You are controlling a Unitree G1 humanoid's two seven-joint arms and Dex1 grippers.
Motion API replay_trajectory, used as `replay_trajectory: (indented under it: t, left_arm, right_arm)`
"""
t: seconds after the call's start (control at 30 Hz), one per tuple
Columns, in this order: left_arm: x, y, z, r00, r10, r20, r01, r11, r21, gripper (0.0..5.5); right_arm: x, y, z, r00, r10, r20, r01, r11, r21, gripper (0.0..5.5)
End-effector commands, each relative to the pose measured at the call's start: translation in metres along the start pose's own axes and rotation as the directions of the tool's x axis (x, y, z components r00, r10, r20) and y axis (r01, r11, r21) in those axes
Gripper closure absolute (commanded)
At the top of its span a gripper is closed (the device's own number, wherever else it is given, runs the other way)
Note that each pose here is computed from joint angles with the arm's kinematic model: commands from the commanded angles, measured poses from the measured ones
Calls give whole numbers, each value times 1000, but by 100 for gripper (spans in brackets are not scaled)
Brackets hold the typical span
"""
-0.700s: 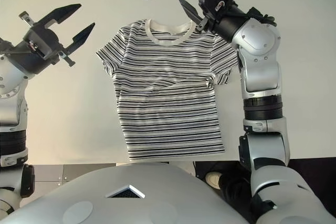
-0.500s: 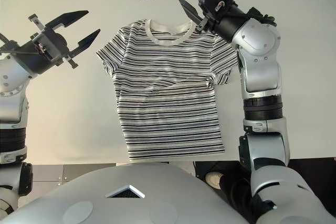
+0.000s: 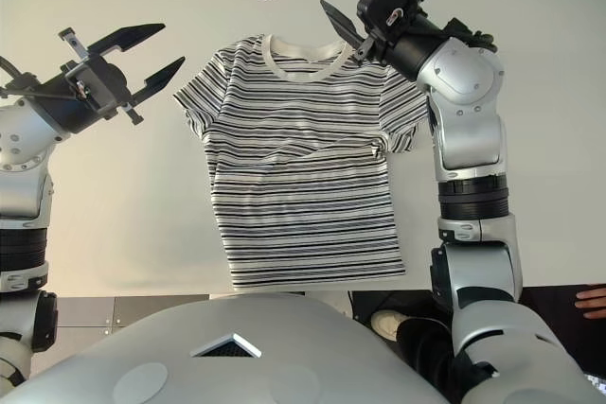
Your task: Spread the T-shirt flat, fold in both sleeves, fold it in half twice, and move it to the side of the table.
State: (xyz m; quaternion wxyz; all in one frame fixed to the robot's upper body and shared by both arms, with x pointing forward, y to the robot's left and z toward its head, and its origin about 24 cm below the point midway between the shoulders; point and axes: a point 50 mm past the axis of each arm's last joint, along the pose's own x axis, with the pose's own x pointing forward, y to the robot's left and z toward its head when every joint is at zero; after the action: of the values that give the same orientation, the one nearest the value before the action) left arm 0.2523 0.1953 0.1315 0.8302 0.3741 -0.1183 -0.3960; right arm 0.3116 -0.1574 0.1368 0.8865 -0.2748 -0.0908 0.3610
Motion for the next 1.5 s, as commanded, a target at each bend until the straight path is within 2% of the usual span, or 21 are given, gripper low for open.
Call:
replay_trajectory:
  t: [0.03, 0.67, 0.8, 0.9, 1.07, 1.2, 1.37, 1.5]
  left_arm:
    - [1, 2, 1, 1000, -10, -2, 10, 1000, 27, 364]
    - [0, 2, 1, 1000, 4, -2, -4, 1000, 30, 364]
    - [4, 1, -11, 991, -81, -104, 95, 986, 140, 364]
    - [19, 2, -26, 965, -180, -189, 224, 944, 244, 364]
    - [70, 5, -36, 931, -309, -196, 357, 885, 299, 364]
    - [102, 4, -39, 918, -348, -191, 393, 865, 312, 364]
    - [127, -8, -43, 911, -368, -185, 408, 867, 286, 364]
    - [132, -29, -56, 866, -419, -272, 491, 813, 313, 364]
  right_arm:
    - [0, 1, 1, 1000, 12, -4, -12, 1000, -15, 334]
    - [3, 3, 1, 1000, 27, -4, -27, 999, -19, 334]
    - [3, 2, 2, 1000, 26, -1, -26, 999, -26, 334]
    - [2, 1, 3, 1000, 20, 0, -20, 999, -29, 334]
    - [1, -1, 6, 1000, 10, 5, -10, 999, -34, 334]
    - [0, -1, 6, 1000, 7, 4, -7, 999, -33, 334]
    - [0, 0, 7, 1000, 0, 4, 0, 1000, -30, 334]
    - [0, 1, 9, 1000, -1, 10, 2, 1000, -31, 334]
